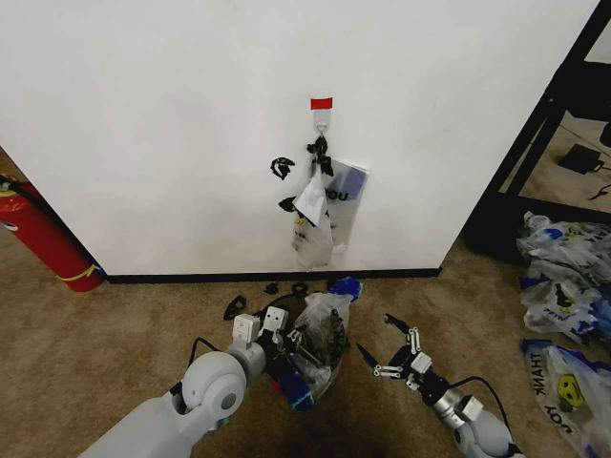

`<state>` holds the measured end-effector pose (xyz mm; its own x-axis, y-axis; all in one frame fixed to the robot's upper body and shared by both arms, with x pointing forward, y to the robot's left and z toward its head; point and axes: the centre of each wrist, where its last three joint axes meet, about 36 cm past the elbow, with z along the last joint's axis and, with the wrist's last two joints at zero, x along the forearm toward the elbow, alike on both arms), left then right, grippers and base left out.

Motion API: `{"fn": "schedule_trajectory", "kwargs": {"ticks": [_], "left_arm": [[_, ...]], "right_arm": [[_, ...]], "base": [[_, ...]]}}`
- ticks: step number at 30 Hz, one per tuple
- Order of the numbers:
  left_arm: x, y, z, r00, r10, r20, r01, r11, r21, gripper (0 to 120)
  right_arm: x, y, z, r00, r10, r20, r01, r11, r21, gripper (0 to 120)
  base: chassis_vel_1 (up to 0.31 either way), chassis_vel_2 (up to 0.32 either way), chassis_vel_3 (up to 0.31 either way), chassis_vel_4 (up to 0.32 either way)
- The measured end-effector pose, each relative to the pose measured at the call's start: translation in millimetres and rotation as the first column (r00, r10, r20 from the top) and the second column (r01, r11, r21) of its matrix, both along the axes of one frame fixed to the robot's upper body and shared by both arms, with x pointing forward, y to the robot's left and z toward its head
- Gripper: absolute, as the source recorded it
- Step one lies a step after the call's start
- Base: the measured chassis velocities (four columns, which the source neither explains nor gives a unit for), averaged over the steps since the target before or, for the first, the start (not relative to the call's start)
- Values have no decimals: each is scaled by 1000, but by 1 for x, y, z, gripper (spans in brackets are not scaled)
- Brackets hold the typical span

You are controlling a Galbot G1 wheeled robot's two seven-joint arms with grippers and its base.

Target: Pick up the garbage bag from the wall and place it over the trash bin.

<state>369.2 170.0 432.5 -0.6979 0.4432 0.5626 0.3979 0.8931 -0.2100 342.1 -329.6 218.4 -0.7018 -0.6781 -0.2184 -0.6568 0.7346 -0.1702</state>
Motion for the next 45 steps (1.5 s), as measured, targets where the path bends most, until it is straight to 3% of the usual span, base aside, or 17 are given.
{"fn": "schedule_trajectory", "kwargs": {"ticks": [2,10,15,19,21,24,35,45], "left_arm": [[-2,0,3,1000,19,0,-19,1000,4,0],[-14,4,29,996,83,-27,-81,994,68,0],[-17,9,37,995,97,-29,-94,991,92,0],[-17,11,37,995,99,-31,-95,990,100,0],[-17,8,38,995,99,-34,-96,991,89,0],[-17,6,37,994,99,-37,-95,992,79,0],[-13,-2,33,995,94,-44,-91,994,62,0],[-21,12,45,994,106,-6,-105,990,98,0]], "right_arm": [[-1,3,-2,1000,-8,-24,8,1000,-5,100],[-20,41,6,964,-88,-251,94,995,12,100],[-22,71,27,928,-78,-365,108,992,63,100],[-15,106,64,877,-82,-473,155,981,117,100],[-9,112,81,873,-71,-482,151,980,128,100],[-6,111,87,879,-67,-473,143,982,126,100],[-29,52,100,877,-122,-465,143,990,10,100],[-22,88,132,850,-57,-524,102,993,56,100]], "base": [[0,0,0,0],[0,0,0,0],[0,0,0,0],[0,0,0,0],[0,0,0,0],[0,0,0,0],[0,0,0,0],[0,0,0,0]]}}
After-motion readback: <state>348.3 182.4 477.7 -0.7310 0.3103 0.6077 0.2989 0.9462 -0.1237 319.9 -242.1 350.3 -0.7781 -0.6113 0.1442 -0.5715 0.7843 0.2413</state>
